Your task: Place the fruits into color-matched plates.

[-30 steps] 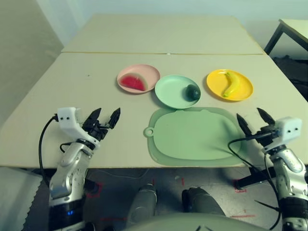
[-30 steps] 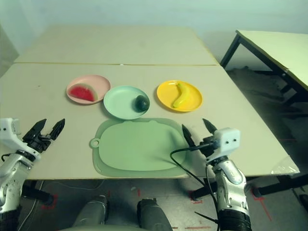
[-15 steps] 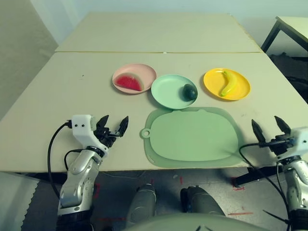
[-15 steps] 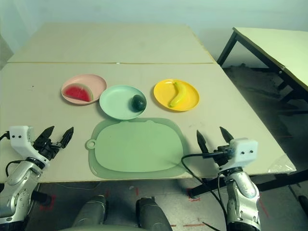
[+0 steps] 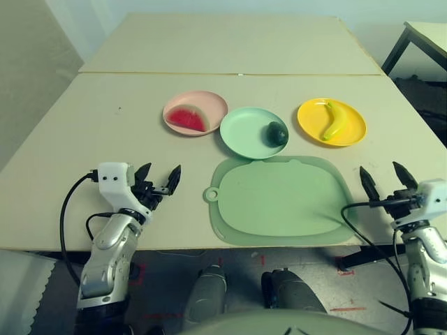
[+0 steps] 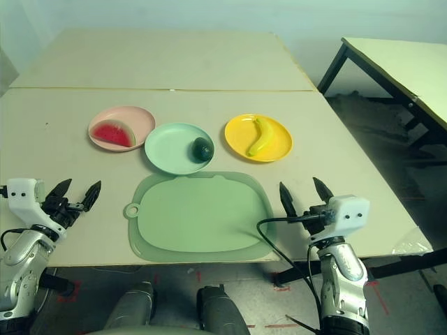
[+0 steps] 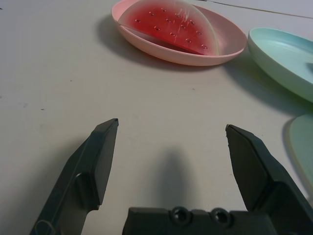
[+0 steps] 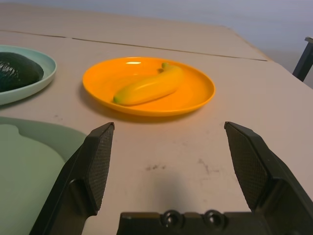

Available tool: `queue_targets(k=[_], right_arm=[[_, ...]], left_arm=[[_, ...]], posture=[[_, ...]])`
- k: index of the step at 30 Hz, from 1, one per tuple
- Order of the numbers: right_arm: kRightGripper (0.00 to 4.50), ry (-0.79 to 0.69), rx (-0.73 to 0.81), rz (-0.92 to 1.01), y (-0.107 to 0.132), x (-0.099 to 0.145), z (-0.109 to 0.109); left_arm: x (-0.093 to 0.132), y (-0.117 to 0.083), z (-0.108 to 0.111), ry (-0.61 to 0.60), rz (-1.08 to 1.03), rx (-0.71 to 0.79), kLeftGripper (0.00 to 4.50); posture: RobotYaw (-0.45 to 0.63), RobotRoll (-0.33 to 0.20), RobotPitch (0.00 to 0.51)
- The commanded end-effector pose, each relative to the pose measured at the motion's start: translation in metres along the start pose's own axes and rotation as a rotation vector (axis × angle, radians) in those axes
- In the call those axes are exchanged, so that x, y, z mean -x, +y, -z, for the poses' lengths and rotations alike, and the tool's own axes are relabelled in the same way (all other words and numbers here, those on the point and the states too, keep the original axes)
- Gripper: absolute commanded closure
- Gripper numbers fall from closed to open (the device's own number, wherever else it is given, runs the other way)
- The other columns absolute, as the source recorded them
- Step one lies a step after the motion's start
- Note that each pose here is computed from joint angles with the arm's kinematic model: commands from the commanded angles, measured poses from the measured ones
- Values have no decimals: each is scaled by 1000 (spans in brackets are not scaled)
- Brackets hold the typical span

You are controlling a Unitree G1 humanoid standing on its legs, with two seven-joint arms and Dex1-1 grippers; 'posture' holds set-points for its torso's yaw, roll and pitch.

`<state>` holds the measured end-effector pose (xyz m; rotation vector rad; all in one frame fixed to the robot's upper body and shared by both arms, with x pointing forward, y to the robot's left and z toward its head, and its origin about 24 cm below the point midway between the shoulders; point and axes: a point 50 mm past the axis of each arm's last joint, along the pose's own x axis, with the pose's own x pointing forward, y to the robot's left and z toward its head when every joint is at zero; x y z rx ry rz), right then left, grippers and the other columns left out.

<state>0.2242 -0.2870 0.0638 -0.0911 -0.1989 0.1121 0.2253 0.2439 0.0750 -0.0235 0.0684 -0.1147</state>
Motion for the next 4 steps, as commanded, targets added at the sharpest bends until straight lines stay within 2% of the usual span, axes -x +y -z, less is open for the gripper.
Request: queue_targets(k=[1, 4], right_arm=[[0, 17, -29, 3, 4, 3, 6], [0, 21, -39, 7, 8, 4, 9]], left_arm=[[2, -1, 0, 8, 9, -45, 48], [-2, 2, -5, -7, 5, -49, 48]], posture=[[140, 0, 131], [125, 0, 121]])
